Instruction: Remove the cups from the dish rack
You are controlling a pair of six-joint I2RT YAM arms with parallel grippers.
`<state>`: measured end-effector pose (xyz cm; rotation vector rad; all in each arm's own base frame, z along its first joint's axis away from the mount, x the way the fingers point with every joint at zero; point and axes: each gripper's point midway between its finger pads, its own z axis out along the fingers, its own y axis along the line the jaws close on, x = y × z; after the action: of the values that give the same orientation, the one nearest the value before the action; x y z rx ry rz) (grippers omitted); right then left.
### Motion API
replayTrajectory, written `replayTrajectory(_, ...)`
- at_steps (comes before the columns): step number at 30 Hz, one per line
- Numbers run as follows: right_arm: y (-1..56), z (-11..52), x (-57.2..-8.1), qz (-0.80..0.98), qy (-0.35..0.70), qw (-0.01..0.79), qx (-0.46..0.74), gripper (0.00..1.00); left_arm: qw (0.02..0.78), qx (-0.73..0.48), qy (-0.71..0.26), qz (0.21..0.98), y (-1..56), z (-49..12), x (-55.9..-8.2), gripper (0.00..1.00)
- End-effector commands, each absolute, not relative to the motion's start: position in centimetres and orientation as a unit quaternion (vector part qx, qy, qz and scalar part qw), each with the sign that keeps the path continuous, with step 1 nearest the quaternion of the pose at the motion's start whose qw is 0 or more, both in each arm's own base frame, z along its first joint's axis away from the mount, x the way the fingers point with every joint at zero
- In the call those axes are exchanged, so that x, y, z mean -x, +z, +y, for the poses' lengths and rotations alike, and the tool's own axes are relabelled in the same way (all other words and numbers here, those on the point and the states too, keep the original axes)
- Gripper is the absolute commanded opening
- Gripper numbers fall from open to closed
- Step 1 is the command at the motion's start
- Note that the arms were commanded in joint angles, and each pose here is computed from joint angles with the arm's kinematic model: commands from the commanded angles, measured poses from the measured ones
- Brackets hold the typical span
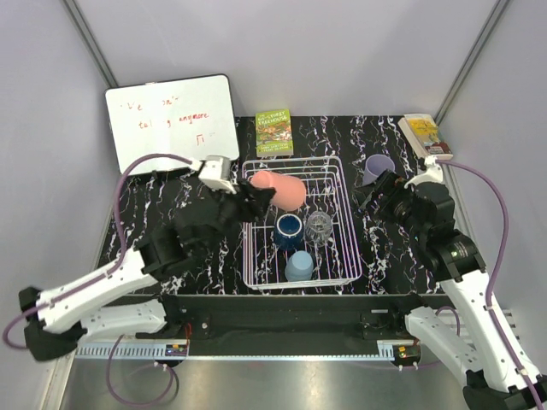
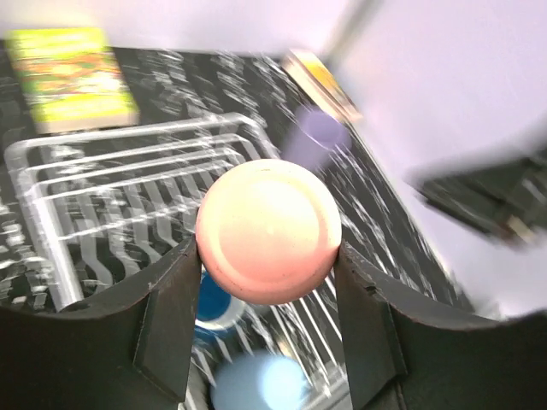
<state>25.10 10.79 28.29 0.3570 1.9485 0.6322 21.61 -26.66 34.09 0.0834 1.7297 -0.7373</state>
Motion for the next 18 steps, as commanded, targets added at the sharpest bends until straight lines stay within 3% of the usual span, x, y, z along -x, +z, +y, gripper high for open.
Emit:
replayTrajectory(1,30.2,12.6,-24.9,0.783,0.32,0.52,-0.122,0.95,0.554,-0.013,-0.437,0.709,34.2,-26.8,-22.0,0.0)
replayTrajectory(18,33.5,17.4,-22.2,0.695,0.5,0.513,-0.054,0.86,0.48,-0.039,-0.691,0.54,35.5,-25.9,-19.6,0.0)
